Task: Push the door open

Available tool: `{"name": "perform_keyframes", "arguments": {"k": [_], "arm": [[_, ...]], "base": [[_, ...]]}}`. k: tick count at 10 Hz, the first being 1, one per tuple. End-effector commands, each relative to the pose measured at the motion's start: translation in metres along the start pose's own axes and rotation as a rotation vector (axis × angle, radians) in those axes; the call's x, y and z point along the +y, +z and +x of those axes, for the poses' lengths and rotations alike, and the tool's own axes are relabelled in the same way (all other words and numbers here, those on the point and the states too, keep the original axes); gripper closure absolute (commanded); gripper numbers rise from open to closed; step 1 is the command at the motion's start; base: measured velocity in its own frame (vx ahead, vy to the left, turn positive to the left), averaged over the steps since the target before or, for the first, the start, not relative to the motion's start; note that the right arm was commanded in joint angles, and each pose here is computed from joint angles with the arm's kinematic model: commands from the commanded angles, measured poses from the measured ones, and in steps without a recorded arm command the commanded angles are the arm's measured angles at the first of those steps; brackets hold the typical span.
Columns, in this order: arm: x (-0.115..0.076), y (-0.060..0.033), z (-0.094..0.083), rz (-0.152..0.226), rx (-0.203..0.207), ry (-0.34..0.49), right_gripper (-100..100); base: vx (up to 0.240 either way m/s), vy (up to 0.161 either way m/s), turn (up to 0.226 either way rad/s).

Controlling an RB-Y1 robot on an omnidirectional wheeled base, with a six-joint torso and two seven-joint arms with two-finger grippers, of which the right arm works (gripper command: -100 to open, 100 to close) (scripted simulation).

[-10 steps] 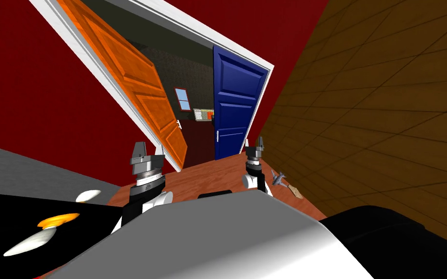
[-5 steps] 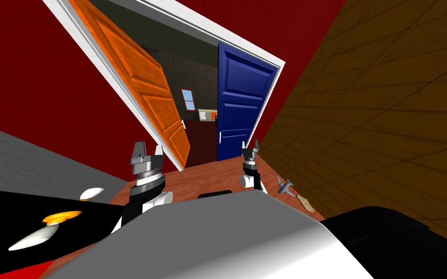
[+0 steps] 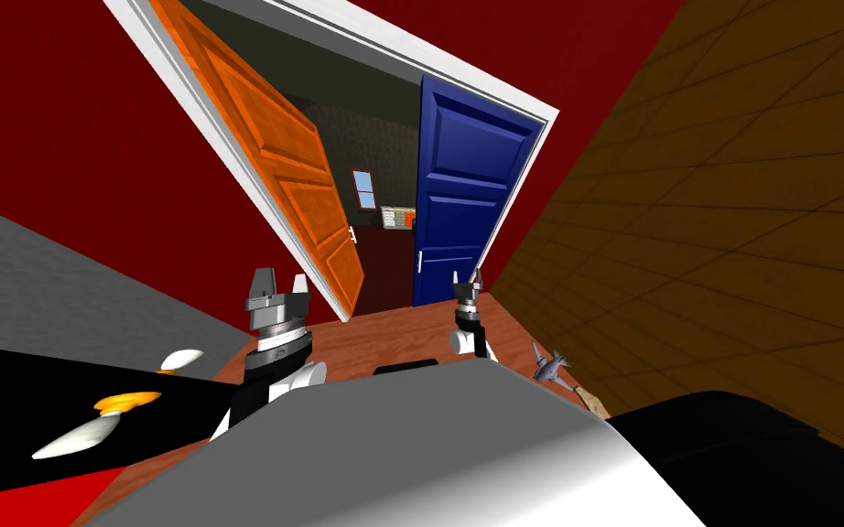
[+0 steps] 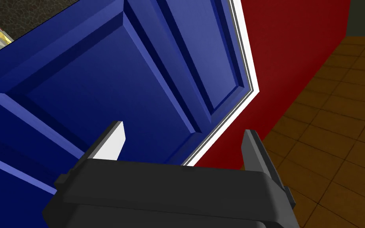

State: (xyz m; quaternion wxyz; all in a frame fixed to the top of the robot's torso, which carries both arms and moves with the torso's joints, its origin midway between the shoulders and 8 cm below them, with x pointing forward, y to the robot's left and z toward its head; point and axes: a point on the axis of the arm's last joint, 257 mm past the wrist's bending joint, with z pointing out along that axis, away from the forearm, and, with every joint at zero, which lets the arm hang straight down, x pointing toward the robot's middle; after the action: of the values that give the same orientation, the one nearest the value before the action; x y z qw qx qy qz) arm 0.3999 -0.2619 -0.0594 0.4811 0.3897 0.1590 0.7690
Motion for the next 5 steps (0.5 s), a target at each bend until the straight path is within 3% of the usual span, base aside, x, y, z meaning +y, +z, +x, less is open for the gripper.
{"name": "perform_keyframes", "arguments": {"k": [1,5], "arm": [[-0.013,-0.0046,-0.01,0.017,-0.025,0.053,-100],[-0.048,-0.0196,-0.034,0.062,-0.095,0.175,-100]], "base": [[0.09,-0.054,0.172],[0.093,-0.049,0.155]]}}
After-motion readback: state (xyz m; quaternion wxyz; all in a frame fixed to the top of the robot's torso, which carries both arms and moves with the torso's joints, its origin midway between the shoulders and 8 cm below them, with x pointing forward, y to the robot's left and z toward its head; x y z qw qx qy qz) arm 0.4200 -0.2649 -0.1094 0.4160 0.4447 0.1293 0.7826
